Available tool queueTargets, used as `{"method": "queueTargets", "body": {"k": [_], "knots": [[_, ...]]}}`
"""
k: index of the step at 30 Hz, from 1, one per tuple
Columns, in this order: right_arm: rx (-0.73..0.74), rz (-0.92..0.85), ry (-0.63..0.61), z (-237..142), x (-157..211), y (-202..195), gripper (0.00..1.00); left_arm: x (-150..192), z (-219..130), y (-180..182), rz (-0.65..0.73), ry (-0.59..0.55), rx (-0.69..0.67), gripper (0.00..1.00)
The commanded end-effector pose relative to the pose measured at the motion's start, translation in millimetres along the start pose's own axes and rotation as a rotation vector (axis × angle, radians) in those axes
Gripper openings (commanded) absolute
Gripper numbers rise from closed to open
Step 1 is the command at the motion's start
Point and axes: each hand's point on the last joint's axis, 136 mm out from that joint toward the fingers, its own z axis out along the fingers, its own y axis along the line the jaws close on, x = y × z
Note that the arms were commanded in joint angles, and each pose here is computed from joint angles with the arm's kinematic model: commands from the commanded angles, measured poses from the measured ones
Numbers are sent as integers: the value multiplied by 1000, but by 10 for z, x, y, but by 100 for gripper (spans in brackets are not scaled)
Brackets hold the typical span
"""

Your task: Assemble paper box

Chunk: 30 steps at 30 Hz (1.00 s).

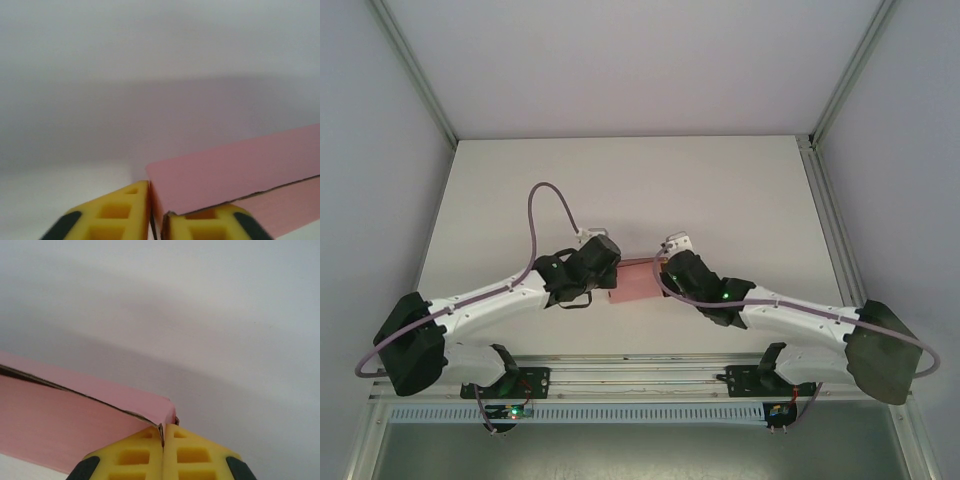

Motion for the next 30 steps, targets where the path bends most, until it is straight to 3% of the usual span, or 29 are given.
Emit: {"method": "queueTargets", "body": {"k": [1,3,7,9,10,14,19,23,26,30], "knots": [[-42,-19,51,-20,261,60,0,544,-14,-114,46,221,83,26],[-36,-18,36,-41,266,44,0,489,-112,-161,40,206,107,32],[-35,-22,23,-58,310,44,0,396,-273,-214,13,171,146,76],[-31,-23,28,-51,335,33,0,348,-334,-232,-27,150,160,88],[-35,-27,30,-48,345,44,0,309,-366,-239,-48,135,164,98],[-35,-41,25,-41,378,47,0,106,-473,-233,-144,33,205,100],[-48,-44,15,-67,397,70,0,65,-417,216,-510,4,158,100],[-54,-44,9,-66,412,79,0,31,-319,301,-735,-27,322,100],[-53,-50,17,-61,436,85,0,3,-285,249,-775,-37,398,100],[-52,-51,17,-59,440,86,0,43,-226,114,-724,40,402,100]]}}
